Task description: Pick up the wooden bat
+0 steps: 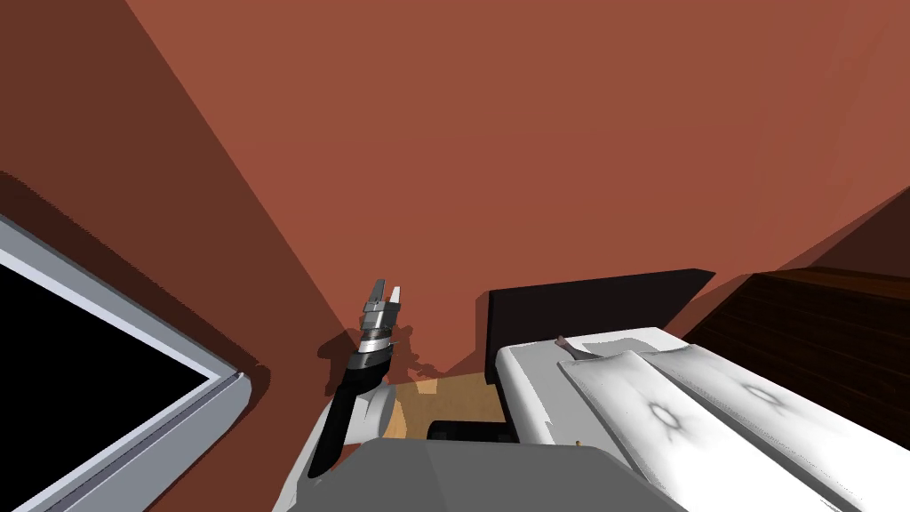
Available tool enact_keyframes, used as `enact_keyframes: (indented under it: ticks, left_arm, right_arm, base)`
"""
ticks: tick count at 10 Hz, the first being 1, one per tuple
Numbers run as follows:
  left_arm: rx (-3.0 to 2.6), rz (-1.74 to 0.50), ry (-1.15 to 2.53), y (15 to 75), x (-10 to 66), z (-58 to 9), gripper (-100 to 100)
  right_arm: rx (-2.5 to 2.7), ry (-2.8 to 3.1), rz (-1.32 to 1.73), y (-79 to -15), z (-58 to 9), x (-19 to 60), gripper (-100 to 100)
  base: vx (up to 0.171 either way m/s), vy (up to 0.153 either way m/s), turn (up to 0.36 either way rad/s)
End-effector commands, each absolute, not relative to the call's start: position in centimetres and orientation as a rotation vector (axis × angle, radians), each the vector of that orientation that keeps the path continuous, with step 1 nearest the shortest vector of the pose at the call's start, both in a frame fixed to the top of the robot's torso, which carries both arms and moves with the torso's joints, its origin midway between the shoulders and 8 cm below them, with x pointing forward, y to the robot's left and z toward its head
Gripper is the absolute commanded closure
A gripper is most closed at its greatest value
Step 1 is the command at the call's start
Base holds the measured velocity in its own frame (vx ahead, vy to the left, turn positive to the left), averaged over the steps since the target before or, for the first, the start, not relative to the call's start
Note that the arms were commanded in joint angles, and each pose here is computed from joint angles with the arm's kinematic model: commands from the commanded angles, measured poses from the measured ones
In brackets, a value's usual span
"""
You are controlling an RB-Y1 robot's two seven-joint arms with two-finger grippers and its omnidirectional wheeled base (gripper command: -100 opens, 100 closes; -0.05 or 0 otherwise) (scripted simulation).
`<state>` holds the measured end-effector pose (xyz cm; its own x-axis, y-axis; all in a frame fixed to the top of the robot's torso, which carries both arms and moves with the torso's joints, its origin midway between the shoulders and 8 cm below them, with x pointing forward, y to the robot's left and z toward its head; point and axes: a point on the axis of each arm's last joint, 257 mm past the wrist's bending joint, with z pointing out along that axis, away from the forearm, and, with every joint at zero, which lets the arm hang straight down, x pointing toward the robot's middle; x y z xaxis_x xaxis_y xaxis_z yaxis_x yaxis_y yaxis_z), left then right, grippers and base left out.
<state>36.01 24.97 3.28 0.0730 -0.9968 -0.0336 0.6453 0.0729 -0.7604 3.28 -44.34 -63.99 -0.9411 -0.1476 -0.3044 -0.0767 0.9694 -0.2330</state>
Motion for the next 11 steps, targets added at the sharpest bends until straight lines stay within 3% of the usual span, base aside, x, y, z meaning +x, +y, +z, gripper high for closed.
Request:
enact_keyframes:
  ticks: [1, 3, 4, 5, 10, 11]
  left_arm:
    - [-0.668, -1.382, 0.668, 25.0, 36.0, 3.3, 0]
    - [-0.668, -1.381, 0.668, 25.0, 36.0, 3.3, 0]
    - [-0.668, -1.381, 0.668, 25.0, 36.0, 3.3, 0]
    - [-0.668, -1.381, 0.668, 25.0, 36.0, 3.3, 0]
    - [-0.668, -1.381, 0.668, 25.0, 36.0, 3.3, 0]
    - [-0.668, -1.382, 0.668, 25.0, 36.0, 3.3, 0]
  right_arm:
    - [-0.163, 2.794, -0.313, -44.3, -64.0, 3.3, 100]
    - [-0.163, 2.794, -0.312, -44.3, -64.0, 3.3, 100]
    - [-0.163, 2.794, -0.311, -44.3, -64.0, 3.3, 0]
    - [-0.170, 2.794, -0.309, -44.8, -63.5, 2.3, 100]
    - [-0.185, 2.794, -0.308, -45.9, -62.4, 0.6, 100]
    - [-0.185, 2.794, -0.307, -45.9, -62.4, 0.5, 0]
  base:
    - [0.000, 0.000, 0.000]
    - [0.000, 0.000, 0.000]
    - [0.000, 0.000, 0.000]
    - [0.050, 0.041, -0.046]
    - [0.055, 0.041, -0.031]
    - [0.000, 0.000, 0.000]
